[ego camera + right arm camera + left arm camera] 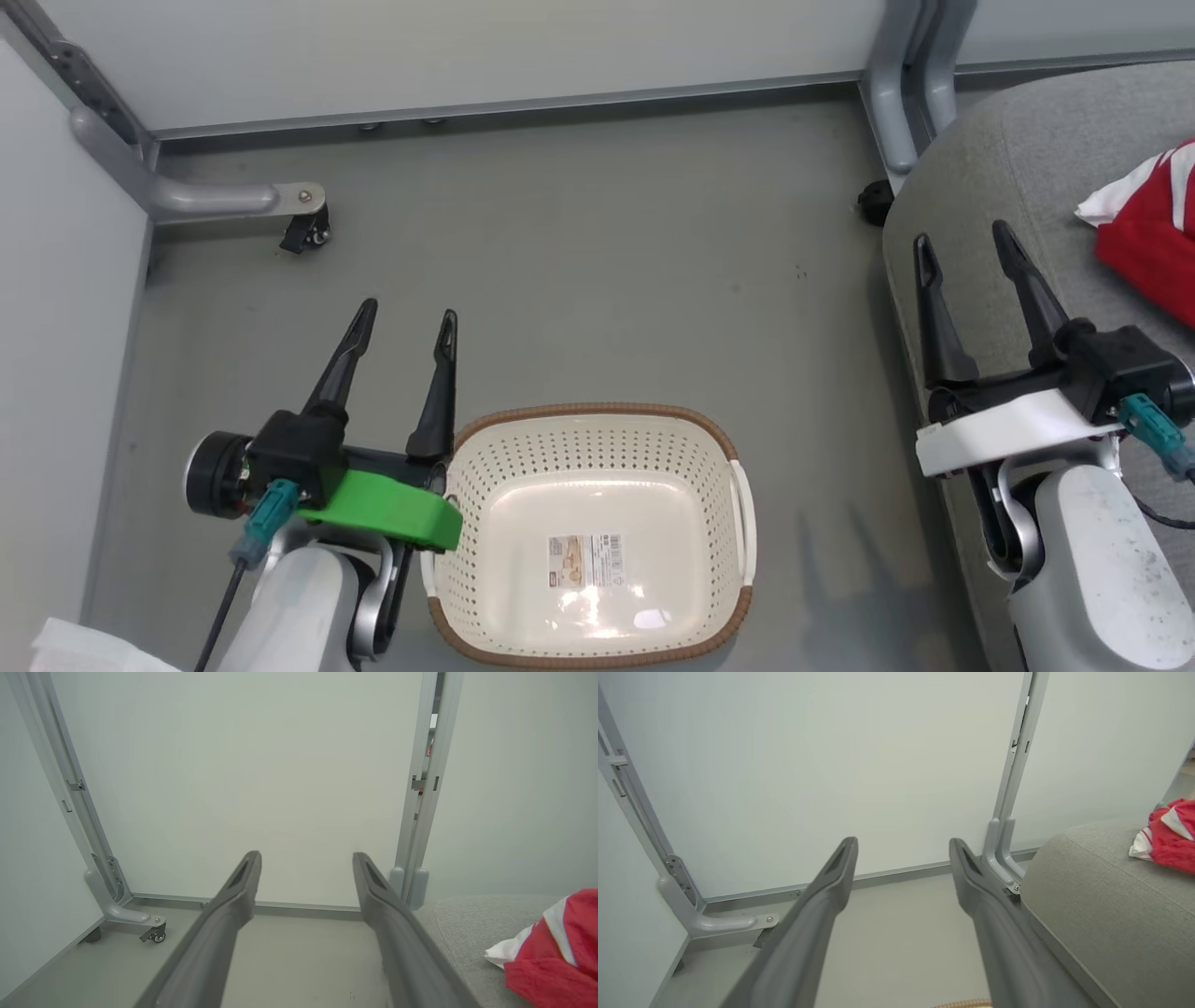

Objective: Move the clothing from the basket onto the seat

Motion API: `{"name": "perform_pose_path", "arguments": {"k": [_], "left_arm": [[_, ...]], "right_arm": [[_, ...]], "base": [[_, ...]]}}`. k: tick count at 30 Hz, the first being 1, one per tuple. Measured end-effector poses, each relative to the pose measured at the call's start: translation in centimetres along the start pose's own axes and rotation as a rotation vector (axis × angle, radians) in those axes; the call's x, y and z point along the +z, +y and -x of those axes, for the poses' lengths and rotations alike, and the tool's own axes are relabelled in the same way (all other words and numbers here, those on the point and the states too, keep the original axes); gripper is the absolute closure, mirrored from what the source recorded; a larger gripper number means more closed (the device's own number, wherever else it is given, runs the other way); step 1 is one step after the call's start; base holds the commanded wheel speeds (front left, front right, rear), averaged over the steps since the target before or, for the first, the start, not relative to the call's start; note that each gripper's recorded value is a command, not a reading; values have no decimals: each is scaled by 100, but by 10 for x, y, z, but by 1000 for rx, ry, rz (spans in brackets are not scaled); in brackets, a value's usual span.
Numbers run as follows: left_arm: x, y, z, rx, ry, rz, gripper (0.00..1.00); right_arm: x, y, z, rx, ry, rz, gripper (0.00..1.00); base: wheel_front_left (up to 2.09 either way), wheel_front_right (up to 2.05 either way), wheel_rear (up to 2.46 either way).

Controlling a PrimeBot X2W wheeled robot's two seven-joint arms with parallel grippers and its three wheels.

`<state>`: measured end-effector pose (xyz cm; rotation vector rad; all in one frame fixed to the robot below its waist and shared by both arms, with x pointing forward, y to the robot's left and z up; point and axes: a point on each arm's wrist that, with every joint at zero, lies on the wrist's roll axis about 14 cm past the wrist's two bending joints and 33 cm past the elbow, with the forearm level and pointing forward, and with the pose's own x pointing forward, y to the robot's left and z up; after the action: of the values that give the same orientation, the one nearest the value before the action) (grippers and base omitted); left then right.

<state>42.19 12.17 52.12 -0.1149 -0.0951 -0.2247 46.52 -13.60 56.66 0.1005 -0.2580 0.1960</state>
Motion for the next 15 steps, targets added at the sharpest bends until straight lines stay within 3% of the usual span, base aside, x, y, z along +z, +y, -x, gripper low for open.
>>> {"name": "perform_pose_path", "arguments": {"k": [6, 15], "left_arm": [[9, 28, 20, 107, -20, -3, 0], [10, 55, 40, 220, -24, 16, 0]], "right_arm": [[7, 16, 11, 29, -13, -14, 0], [7, 13, 38, 7, 6, -13, 0]], "base": [[0, 0, 0], [0, 0, 0]]}}
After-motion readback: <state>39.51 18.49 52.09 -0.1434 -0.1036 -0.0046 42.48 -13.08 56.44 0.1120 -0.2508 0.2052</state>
